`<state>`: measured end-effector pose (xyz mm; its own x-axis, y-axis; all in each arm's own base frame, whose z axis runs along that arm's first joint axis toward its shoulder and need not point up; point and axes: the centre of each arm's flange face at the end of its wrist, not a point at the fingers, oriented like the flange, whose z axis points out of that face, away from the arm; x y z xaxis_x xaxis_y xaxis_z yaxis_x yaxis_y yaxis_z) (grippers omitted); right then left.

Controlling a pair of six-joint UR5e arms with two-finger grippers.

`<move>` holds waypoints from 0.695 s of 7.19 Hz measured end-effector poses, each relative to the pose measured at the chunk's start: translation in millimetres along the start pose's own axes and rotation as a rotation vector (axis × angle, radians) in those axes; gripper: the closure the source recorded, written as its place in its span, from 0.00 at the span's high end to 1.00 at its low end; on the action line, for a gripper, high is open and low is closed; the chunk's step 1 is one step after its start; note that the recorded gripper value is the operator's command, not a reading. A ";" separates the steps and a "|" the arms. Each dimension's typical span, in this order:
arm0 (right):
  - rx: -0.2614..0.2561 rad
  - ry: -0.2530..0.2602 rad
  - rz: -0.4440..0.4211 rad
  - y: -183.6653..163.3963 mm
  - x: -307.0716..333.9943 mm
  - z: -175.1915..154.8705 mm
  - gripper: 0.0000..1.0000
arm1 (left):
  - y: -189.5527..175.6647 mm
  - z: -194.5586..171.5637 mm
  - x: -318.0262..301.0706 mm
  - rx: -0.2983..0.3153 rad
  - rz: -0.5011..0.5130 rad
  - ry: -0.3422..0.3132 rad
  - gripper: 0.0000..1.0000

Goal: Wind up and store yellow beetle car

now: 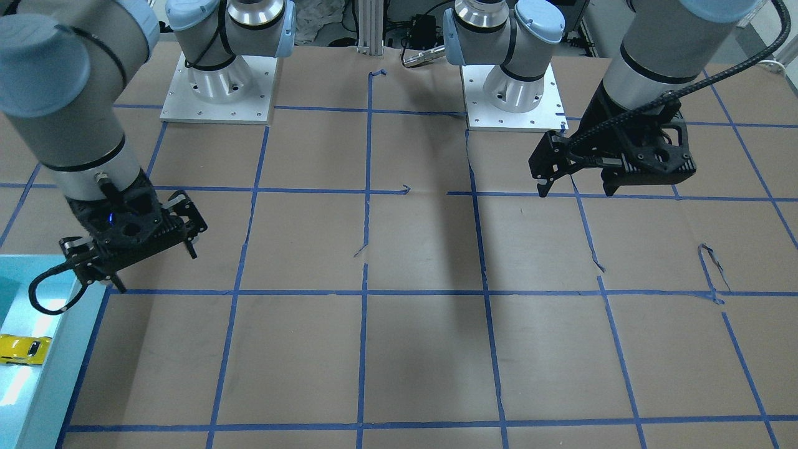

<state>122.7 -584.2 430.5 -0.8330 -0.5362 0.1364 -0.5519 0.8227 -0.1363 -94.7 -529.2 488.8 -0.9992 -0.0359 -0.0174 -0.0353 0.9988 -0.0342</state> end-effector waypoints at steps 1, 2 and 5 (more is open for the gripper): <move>-0.003 -0.001 0.136 5.4 -19.2 -25.6 1.00 | 0.1 -0.3 0.1 0.001 0.000 0.001 1.00; -0.023 -0.007 0.257 18.0 -31.5 -49.3 1.00 | 0.2 -0.5 0.2 0.001 -0.002 0.001 1.00; -0.058 -0.023 0.557 33.0 -38.8 -71.5 1.00 | 0.6 -1.0 0.0 0.002 0.001 -0.001 1.00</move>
<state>139.7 -522.8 490.9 -0.9990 -0.0215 0.0380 -0.0262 0.9915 -0.1277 -94.7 -528.6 489.8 -0.9992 -0.0349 -0.0181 -0.0342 0.9988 -0.0362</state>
